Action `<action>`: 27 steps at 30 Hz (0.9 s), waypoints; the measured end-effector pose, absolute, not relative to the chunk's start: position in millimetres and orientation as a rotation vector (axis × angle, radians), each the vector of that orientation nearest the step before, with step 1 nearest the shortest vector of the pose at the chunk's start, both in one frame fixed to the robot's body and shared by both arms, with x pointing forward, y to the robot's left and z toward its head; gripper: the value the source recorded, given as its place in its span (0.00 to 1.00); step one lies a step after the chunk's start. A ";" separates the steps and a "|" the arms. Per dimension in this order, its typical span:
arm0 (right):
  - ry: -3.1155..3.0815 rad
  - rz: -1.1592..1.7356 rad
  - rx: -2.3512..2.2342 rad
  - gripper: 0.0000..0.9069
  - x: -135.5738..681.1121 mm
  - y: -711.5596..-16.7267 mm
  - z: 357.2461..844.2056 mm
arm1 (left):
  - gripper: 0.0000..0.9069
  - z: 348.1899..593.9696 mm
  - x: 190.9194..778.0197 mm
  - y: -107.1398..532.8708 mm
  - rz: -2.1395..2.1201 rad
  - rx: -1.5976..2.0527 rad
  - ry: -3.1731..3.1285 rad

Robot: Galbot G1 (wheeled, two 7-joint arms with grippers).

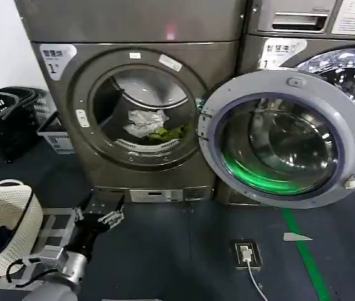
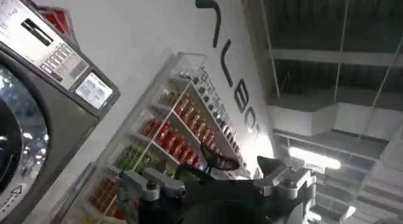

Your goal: Grasp the clothes from the dryer.

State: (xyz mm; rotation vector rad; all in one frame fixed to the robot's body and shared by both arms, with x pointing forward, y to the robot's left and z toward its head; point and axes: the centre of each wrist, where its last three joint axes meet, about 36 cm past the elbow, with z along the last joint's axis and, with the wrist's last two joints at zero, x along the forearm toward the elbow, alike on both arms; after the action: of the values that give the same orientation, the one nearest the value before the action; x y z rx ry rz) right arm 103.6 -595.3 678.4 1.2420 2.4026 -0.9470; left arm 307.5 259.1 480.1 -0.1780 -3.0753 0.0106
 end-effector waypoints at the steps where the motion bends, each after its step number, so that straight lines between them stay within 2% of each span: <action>1: 2.401 -0.946 1.237 1.00 103.5 -595.3 678.4 | 1.00 480.3 307.4 259.1 0.010 -0.179 -3.076; 27: 2.381 -0.951 1.158 1.00 96.3 -592.6 680.2 | 1.00 484.8 323.1 256.2 0.024 -0.255 -3.144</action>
State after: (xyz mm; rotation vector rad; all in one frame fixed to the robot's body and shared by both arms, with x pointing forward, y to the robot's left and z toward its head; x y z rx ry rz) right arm 96.3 -592.6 680.2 1.1578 2.3811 -0.9506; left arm 323.1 256.2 484.8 -0.2553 -3.1441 0.0242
